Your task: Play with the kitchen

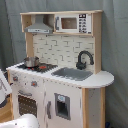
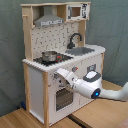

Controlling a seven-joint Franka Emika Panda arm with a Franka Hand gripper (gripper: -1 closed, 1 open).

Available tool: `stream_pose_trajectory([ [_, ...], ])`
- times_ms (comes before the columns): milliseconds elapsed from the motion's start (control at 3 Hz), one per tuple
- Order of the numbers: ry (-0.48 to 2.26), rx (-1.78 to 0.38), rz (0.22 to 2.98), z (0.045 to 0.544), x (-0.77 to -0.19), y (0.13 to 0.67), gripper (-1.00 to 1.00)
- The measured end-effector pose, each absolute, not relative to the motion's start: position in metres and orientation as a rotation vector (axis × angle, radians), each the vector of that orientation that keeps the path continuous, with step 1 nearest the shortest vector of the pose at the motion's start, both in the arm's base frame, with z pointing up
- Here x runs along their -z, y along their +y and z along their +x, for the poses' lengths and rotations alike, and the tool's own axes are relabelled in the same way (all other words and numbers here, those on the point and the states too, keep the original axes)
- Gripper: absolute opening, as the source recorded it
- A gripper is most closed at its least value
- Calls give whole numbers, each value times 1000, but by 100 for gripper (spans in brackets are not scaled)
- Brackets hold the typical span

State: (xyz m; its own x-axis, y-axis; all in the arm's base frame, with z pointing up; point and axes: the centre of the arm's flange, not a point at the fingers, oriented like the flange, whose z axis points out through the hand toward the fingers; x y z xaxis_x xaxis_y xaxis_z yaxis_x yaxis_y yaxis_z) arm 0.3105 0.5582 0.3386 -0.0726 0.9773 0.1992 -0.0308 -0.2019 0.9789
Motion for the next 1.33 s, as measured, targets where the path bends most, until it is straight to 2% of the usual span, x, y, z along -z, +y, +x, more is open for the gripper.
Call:
stream_pose_trajectory([
  [1333,1200,-1154,1026,244,-353,559,100],
])
